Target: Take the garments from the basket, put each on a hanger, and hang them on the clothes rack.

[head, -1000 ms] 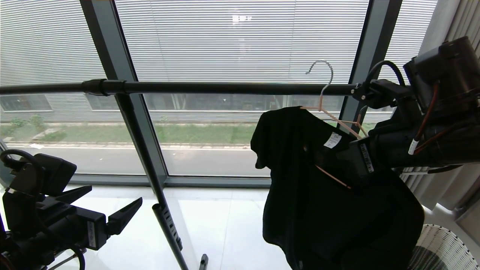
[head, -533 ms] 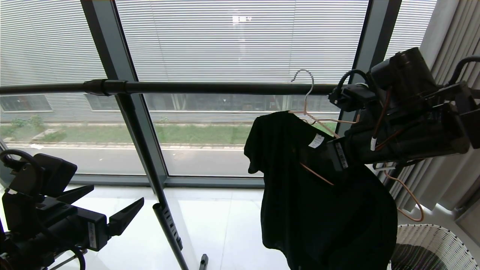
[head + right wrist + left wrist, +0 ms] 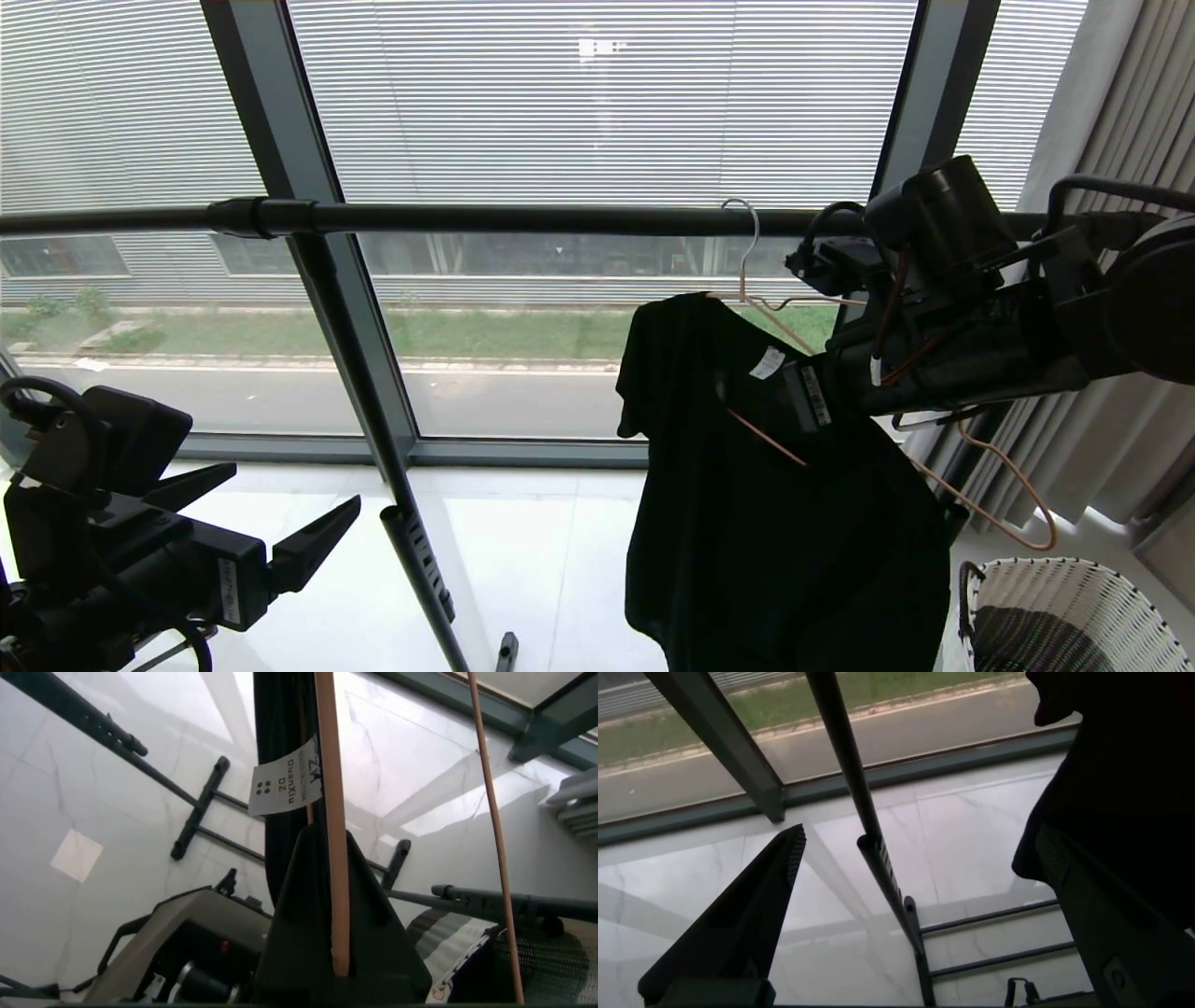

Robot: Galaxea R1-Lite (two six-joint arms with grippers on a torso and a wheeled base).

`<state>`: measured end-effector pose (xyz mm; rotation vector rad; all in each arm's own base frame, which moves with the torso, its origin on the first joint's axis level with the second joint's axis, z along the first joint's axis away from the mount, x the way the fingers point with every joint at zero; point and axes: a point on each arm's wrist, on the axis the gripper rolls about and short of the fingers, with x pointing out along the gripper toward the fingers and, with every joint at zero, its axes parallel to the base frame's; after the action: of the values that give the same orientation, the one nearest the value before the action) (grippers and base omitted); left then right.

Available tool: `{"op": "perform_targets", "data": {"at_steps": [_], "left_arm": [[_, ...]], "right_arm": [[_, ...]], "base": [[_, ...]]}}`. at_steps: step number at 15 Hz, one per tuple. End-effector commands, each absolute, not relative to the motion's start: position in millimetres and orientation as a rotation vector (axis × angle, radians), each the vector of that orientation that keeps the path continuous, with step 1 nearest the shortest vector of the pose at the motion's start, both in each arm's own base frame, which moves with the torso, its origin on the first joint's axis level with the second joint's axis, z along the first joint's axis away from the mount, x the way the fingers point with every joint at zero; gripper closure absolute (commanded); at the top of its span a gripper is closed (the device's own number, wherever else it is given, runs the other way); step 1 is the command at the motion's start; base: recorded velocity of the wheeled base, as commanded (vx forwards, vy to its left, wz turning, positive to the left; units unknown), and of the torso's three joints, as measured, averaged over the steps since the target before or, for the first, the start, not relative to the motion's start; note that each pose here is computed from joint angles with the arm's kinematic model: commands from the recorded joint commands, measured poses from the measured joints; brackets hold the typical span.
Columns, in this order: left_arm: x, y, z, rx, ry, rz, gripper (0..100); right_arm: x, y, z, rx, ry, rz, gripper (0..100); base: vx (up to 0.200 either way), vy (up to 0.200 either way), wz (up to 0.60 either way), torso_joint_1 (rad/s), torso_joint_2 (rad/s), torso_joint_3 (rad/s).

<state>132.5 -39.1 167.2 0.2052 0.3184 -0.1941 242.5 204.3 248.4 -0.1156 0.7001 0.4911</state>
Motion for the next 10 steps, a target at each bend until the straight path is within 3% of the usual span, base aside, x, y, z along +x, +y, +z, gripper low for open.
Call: {"op": "perform_targets", "data": {"at_steps": [1,2,5,10], "left_arm": [[132,-40,166,0.207,0.322,-0.200,0],[132,-40,166,0.207,0.322,-0.200,0],[132,-40,165,0.208,0.326,-0.200,0],[133,-35,163,0.203,0.338,-0.161,0]], "right_arm": [[243,203,248,-0.112,0.702,0.486,100],[243,203,249,-0.099,0.703,0.482,0],[228,191,265,-0.058,0.687,0.477,0],[177,144,301,-0.055,0.674,0.472,0]], "base": [[0.000,0.000,0.00,0.000,0.00,0.000],[0.000,0.000,0.00,0.000,0.00,0.000],[0.000,0.000,0.00,0.000,0.00,0.000],[0.000,0.000,0.00,0.000,0.00,0.000]]}}
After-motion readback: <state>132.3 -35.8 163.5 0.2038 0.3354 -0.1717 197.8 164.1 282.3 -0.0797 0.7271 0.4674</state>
